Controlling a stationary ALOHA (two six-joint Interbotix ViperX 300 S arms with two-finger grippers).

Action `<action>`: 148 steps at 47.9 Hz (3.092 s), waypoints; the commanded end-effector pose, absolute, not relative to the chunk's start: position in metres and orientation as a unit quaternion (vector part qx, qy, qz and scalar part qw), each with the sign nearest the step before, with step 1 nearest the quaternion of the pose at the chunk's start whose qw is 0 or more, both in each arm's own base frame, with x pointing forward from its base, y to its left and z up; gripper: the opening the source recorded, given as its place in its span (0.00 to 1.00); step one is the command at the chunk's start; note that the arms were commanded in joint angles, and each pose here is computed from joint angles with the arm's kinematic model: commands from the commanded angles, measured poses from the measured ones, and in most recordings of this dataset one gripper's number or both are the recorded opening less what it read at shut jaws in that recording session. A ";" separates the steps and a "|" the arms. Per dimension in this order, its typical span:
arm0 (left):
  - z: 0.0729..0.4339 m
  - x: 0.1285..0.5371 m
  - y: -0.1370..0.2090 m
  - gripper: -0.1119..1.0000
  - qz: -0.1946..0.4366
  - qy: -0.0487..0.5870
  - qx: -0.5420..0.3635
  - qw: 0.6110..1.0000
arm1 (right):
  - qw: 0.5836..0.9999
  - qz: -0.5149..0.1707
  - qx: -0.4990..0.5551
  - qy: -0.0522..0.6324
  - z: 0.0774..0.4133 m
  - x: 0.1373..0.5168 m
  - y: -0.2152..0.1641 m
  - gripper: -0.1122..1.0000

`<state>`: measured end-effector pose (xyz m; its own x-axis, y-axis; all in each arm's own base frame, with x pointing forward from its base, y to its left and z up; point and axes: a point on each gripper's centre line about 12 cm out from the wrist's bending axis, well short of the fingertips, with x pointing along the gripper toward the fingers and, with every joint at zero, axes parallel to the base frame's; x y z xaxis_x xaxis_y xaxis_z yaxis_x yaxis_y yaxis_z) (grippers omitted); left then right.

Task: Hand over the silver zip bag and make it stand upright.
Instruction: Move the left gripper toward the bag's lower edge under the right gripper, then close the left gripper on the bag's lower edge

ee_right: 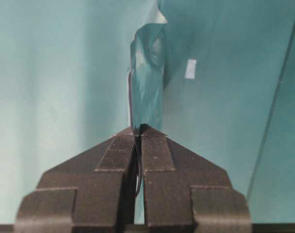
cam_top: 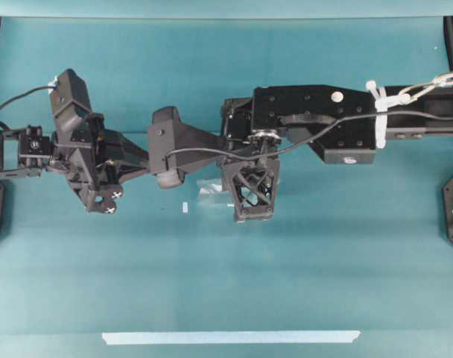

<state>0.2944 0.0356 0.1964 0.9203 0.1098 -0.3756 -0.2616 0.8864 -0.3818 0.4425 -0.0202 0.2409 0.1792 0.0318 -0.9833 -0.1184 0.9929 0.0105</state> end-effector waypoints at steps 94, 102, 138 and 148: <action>0.108 0.373 0.022 0.94 0.025 0.149 -0.007 0.989 | 0.776 0.039 -0.024 0.629 0.245 0.442 -0.016 0.12; 0.104 0.383 0.024 0.94 0.026 0.118 -0.006 0.993 | 0.774 0.040 -0.024 0.632 0.242 0.441 -0.015 0.13; 0.094 0.402 0.018 0.89 0.019 0.082 -0.022 0.996 | 0.776 0.038 -0.022 0.629 0.240 0.442 -0.015 0.13; 0.092 0.406 0.017 0.74 0.017 0.071 -0.023 0.997 | 0.776 0.038 -0.022 0.630 0.240 0.441 -0.015 0.12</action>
